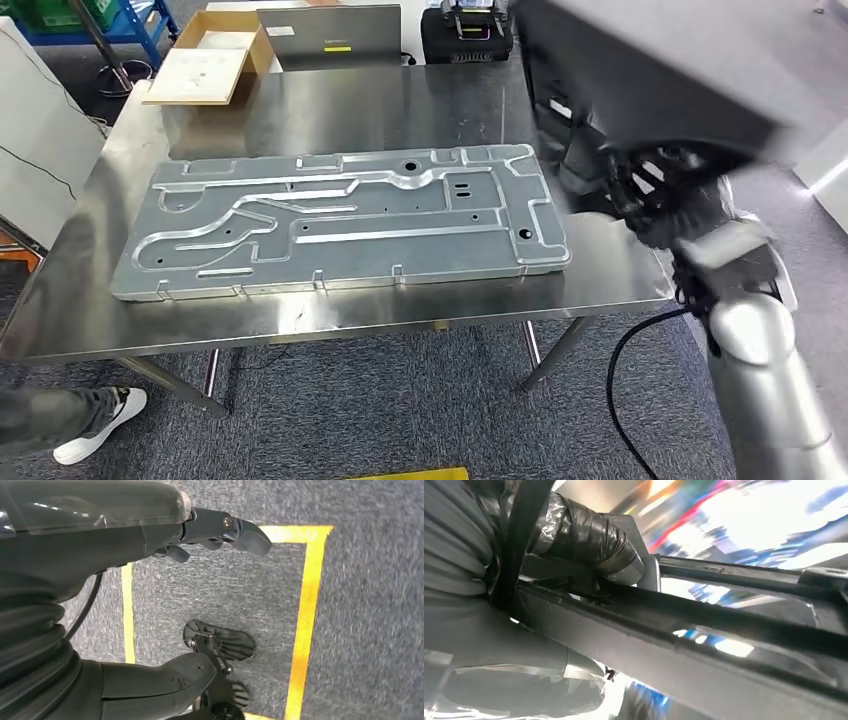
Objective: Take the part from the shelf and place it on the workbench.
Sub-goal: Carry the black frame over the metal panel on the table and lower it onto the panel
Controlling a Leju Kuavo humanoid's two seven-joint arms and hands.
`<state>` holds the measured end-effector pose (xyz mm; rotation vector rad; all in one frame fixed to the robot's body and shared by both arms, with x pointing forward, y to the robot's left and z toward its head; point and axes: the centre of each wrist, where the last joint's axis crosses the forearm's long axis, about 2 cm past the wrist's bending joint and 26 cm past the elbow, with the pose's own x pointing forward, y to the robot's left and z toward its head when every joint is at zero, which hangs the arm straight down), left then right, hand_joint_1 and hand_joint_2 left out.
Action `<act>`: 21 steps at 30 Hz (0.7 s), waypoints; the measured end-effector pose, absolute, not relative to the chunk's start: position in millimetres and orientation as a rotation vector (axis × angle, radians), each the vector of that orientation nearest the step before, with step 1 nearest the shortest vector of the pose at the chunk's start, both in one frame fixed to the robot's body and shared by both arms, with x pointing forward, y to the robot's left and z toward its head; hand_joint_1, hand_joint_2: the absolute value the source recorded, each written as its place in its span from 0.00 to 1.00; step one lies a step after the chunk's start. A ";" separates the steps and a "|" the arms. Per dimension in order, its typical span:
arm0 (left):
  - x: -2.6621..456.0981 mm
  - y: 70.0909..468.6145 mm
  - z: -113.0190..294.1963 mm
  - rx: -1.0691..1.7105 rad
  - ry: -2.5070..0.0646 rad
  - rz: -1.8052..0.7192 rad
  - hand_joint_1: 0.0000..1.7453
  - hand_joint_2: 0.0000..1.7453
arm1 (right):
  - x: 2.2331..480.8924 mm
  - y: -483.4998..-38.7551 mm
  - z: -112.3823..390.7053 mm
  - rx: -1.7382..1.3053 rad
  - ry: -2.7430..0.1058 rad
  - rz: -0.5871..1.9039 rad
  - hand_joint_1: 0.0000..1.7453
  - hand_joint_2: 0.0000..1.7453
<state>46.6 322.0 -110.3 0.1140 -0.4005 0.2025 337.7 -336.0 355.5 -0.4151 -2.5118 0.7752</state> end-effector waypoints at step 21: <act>64.1 326.4 -107.7 0.094 -0.431 0.103 0.00 1.00 | 469.3 -249.5 308.9 -1.093 -1.683 1.616 0.99 1.00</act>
